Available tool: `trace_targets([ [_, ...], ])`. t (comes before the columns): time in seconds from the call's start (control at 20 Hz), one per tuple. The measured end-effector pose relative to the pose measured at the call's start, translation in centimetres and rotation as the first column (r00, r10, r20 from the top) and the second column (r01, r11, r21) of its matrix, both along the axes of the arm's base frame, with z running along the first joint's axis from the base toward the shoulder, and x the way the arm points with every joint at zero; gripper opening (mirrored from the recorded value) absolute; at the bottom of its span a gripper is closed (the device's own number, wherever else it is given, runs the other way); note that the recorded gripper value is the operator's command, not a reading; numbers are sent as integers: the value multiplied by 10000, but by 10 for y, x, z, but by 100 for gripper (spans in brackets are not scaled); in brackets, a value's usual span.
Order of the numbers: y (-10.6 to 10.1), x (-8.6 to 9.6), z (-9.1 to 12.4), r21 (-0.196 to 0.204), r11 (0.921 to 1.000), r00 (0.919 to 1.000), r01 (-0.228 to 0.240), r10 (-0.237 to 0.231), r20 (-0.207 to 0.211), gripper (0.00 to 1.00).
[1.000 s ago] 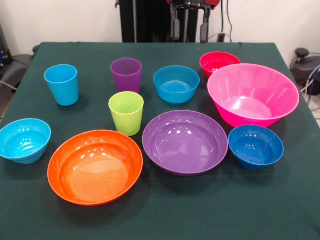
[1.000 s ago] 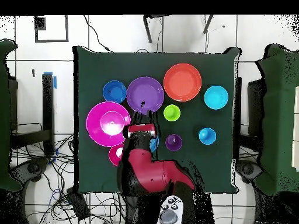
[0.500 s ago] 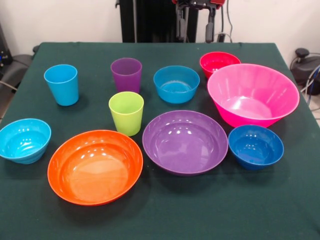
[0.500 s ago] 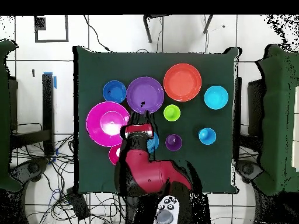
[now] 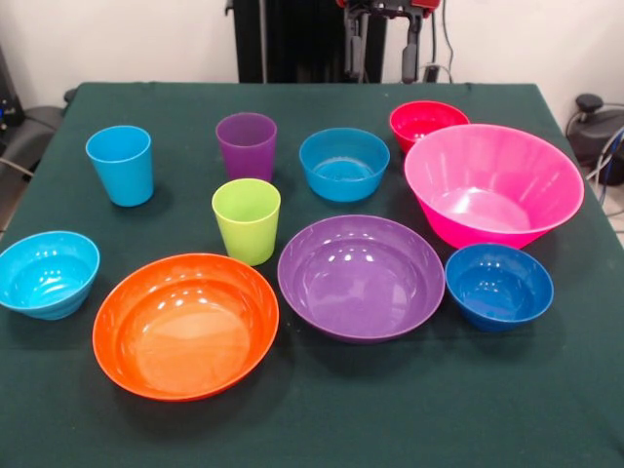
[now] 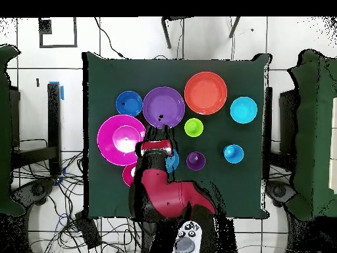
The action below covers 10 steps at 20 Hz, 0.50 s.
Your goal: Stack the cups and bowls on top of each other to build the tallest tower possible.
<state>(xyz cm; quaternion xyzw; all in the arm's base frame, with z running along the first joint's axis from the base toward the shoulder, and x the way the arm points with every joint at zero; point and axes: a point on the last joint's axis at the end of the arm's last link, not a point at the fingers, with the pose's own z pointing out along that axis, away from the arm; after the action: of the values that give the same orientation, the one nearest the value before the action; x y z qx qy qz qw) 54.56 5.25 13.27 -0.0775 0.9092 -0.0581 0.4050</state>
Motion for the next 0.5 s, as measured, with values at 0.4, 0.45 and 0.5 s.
trace_targets([
  [0.4,0,0,0,-7,10000,10000,6,-6,-2,100],
  [0.45,0,0,-1,-6,10000,10000,27,-27,-10,100],
  [0.5,0,0,-1,-9,10000,10000,36,-36,-16,100],
])
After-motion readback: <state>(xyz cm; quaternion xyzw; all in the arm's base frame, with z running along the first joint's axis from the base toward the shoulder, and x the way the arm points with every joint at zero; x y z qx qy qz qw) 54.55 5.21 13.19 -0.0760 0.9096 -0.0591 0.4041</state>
